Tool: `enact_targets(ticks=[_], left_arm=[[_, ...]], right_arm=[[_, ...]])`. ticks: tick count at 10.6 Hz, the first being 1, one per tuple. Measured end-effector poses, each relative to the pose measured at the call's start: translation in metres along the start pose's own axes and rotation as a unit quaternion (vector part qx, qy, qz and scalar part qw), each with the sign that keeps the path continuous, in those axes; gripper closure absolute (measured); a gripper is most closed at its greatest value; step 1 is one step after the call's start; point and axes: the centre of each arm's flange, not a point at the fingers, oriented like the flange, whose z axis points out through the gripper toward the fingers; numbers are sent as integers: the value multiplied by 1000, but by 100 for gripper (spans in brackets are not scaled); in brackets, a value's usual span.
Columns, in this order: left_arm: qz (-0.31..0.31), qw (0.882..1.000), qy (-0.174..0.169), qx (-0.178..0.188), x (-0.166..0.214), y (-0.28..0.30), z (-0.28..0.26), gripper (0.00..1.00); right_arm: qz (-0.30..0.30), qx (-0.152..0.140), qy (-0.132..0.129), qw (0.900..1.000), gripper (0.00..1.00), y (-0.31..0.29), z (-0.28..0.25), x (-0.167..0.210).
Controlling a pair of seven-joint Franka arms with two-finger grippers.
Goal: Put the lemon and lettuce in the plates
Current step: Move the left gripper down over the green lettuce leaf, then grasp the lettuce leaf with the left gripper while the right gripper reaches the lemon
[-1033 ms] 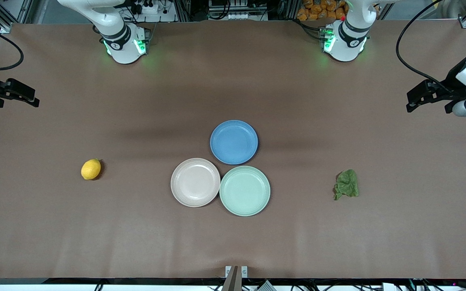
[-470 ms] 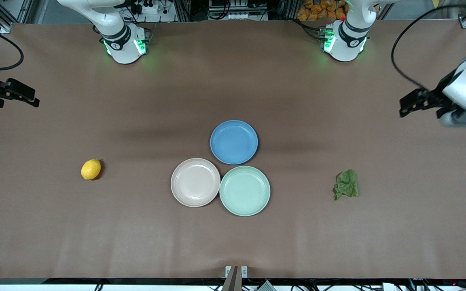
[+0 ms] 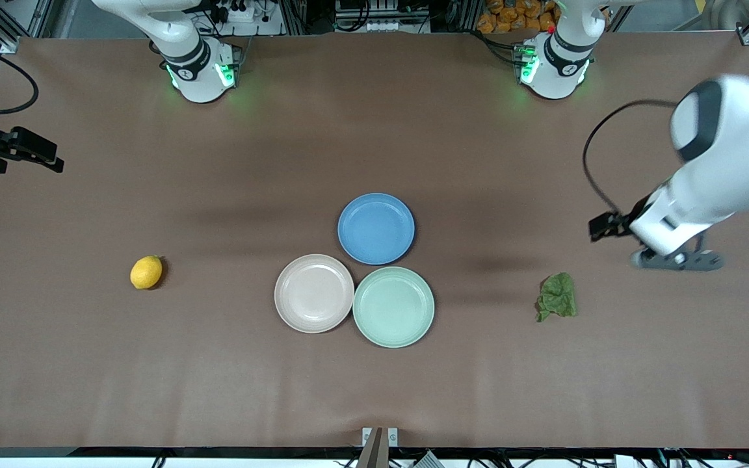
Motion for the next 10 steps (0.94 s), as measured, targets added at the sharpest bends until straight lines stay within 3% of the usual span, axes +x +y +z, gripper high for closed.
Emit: enact_targets(ticks=[2,10], left_arm=[[13,1000,0,20,13,-5,65,0],[11,1000,25,0,43,-10,223,0]], right_arm=[[0,0,-2,1000,0,0,2,1],[18,1,-24,1000,0,19,29,11]])
